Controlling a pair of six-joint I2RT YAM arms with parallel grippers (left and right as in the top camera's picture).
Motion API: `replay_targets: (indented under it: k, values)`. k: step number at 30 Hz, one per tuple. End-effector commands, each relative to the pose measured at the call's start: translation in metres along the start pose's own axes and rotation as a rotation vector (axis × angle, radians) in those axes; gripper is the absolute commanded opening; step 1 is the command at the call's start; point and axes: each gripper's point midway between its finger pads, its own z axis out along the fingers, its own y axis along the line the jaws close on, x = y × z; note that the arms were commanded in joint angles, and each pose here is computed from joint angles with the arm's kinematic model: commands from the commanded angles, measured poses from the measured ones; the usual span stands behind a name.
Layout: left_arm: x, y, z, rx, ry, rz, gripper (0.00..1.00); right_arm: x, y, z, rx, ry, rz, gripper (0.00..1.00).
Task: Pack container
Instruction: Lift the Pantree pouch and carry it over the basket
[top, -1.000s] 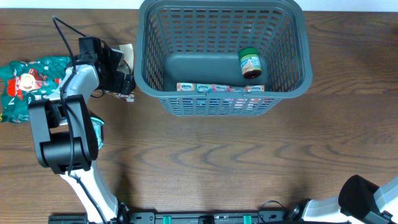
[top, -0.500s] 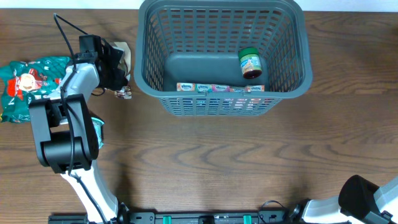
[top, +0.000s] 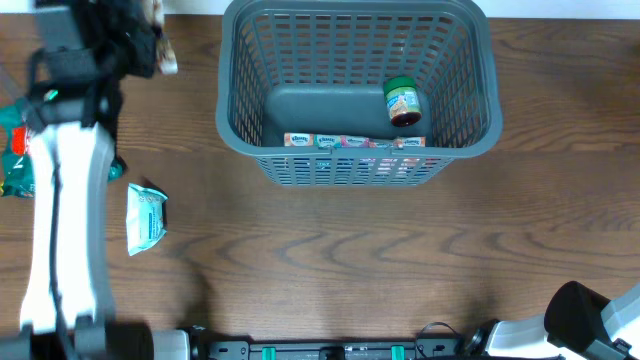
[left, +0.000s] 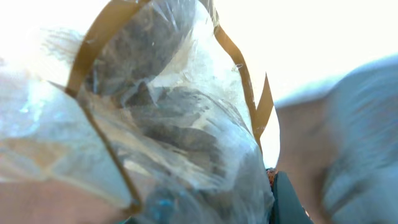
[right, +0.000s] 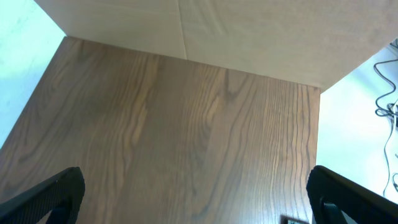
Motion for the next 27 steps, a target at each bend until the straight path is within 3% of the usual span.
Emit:
replay_targets:
  k: [1, 7, 14, 21, 27]
  values:
    - [-0.05, -0.044, -0.042, 0.172, -0.175, 0.028, 0.06, 0.0, -0.002, 0.003, 0.016, 0.001, 0.008, 0.99]
    - [-0.092, -0.114, -0.082, 0.379, -0.35, 0.135, 0.05, 0.0, -0.002, 0.003, 0.016, 0.0, 0.008, 0.99]
    - [-0.086, -0.188, -0.069, 0.54, -0.342, 0.24, 0.06, 0.0, -0.002, 0.003, 0.016, 0.0, 0.008, 0.99]
    - [-0.04, -0.264, -0.028, 0.7, -0.217, 0.36, 0.06, 0.0, -0.002, 0.003, 0.016, 0.001, 0.007, 0.99]
    - [0.029, -0.317, 0.0, 0.835, -0.035, 0.495, 0.06, 0.0, -0.002, 0.003, 0.016, 0.0, 0.008, 0.99]
